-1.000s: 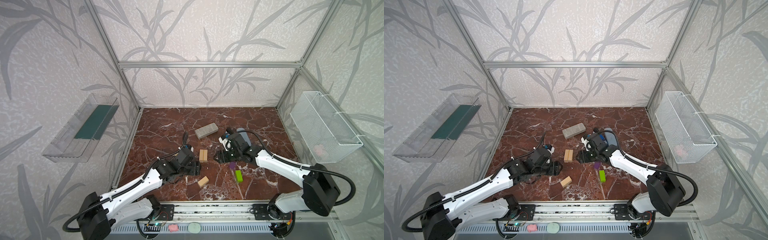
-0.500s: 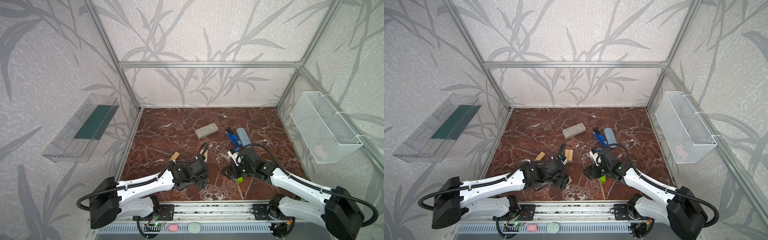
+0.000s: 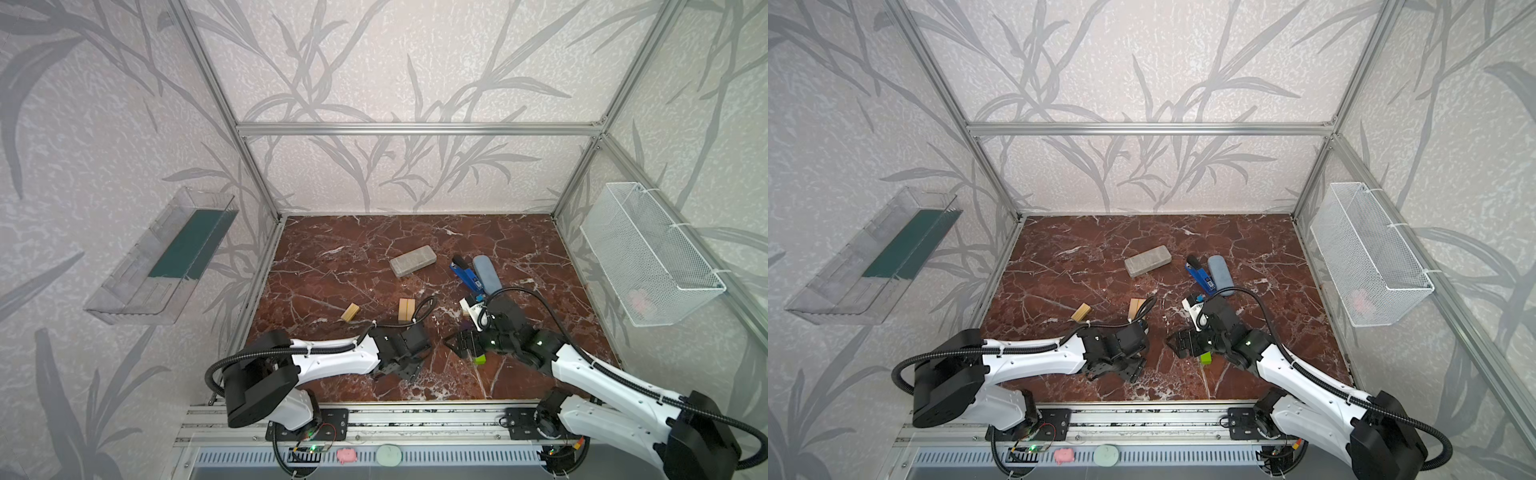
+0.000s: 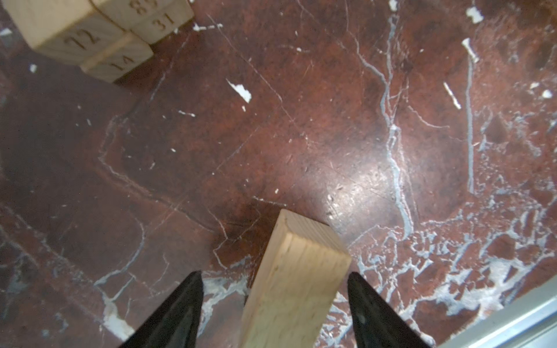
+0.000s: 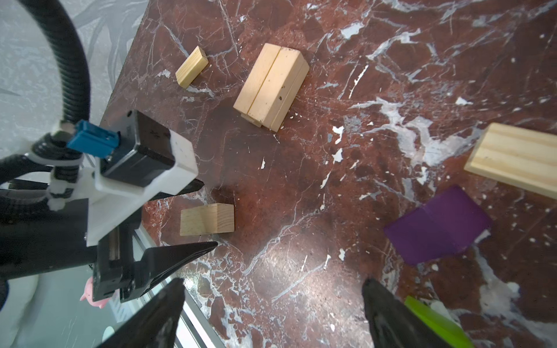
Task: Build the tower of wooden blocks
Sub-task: 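Lower the left gripper and grasp the small wood block nearest the robot, then lift the small block with the left gripper and carry it over the group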
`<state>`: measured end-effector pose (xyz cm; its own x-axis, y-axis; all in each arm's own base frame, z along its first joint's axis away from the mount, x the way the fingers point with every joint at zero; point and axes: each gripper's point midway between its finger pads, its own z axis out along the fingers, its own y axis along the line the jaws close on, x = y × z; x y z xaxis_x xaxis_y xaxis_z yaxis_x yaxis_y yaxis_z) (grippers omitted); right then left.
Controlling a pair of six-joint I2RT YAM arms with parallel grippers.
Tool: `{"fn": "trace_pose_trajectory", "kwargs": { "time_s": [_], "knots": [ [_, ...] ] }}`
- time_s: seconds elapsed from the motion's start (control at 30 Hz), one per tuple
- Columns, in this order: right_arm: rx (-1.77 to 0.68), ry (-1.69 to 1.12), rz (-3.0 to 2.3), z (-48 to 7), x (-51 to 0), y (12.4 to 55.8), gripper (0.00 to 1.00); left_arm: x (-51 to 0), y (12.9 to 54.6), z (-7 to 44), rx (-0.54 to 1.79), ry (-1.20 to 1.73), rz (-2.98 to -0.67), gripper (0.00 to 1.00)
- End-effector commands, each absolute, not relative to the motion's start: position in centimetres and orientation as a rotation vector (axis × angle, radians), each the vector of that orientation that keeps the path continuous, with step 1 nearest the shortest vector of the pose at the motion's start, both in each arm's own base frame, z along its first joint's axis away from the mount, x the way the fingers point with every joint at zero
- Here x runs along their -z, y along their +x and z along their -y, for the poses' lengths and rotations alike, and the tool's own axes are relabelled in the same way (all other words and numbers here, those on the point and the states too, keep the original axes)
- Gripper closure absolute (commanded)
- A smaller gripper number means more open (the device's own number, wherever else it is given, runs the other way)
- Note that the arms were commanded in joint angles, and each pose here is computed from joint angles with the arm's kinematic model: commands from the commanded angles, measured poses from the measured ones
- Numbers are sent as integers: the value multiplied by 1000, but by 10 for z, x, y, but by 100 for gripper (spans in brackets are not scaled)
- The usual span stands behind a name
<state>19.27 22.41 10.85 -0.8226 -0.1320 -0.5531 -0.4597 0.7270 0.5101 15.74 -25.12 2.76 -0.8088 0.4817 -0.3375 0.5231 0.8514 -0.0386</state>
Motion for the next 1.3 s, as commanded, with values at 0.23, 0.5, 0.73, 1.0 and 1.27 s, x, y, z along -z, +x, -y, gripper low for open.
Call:
{"fn": "trace_pose_trajectory", "kwargs": {
  "time_s": [0.23, 0.5, 0.73, 1.0, 1.27],
  "knots": [
    [-876, -406, -2404, -219, -120, 202, 1, -27, 171, 248, 120, 567, -2707, 43],
    [-889, -388, -2398, -219, -124, 209, 1, -17, 159, 248, 152, 465, -2797, 52],
    [-886, -388, -2397, -218, -124, 214, 1, -19, 156, 242, 49, 371, -2794, 55],
    [-896, -410, -2375, -219, -130, 215, 1, -18, 158, 243, -63, 366, -2781, 59],
    [-905, -421, -2369, -219, -132, 216, 1, -17, 159, 245, -51, 366, -2775, 69]
  ]
}}
